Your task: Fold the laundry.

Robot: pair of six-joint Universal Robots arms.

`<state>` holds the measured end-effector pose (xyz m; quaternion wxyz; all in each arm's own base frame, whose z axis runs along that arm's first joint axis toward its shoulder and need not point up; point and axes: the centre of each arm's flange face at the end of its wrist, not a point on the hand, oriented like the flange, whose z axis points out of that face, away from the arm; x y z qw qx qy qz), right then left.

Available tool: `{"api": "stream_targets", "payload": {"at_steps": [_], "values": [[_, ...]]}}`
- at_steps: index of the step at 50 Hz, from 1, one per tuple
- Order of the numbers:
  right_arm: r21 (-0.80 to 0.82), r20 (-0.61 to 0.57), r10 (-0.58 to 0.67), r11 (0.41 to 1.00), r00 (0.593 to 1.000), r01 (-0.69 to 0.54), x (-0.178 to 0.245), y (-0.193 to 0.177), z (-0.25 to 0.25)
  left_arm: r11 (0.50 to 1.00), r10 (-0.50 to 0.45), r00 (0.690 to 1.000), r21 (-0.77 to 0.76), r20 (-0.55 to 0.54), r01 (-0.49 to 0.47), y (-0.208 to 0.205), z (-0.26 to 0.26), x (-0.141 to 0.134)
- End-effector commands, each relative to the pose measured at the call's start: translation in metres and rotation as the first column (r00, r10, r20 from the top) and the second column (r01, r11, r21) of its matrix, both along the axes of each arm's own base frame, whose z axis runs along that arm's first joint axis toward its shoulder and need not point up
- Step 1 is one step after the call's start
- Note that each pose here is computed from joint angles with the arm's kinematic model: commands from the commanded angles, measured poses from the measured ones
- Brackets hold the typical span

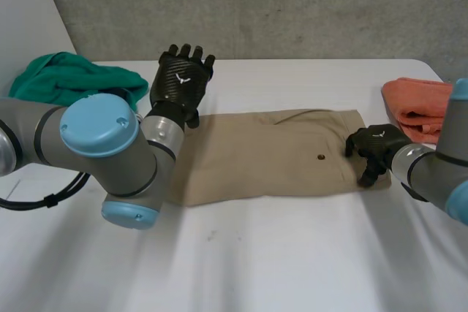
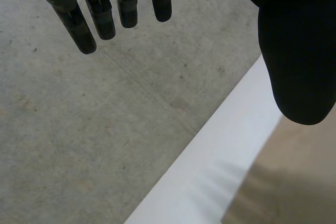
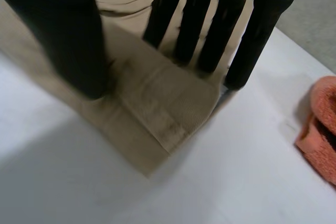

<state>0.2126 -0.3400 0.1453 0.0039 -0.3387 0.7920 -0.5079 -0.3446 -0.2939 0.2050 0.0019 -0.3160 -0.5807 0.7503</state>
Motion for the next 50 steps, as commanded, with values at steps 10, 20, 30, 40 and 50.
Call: {"api": "stream_targets", "payload": {"at_steps": [10,20,30,40,50], "values": [[-0.367,-0.307,-0.192,0.928,0.932,0.070,-0.048,-0.018,0.045,1.000,-0.019,1.000,-0.017,-0.016,0.019,0.018,0.022,0.002],[-0.527,-0.386,0.172,0.765,0.906,-0.370,0.065,0.029,0.067,1.000,-0.020,0.999,-0.016,-0.045,0.019,0.029,0.034,0.011],[-0.414,-0.431,0.653,0.470,0.622,-0.780,0.145,0.135,0.005,1.000,-0.015,0.997,0.002,-0.073,0.015,0.039,0.039,0.022],[-0.467,-0.156,0.643,0.621,0.750,-0.630,0.138,0.132,0.059,1.000,-0.001,0.996,-0.025,-0.092,-0.002,0.032,0.049,0.026],[-0.329,0.439,0.355,0.918,0.825,-0.220,0.079,0.073,0.122,0.996,-0.089,0.976,-0.031,-0.197,0.085,0.039,0.072,-0.004]]}}
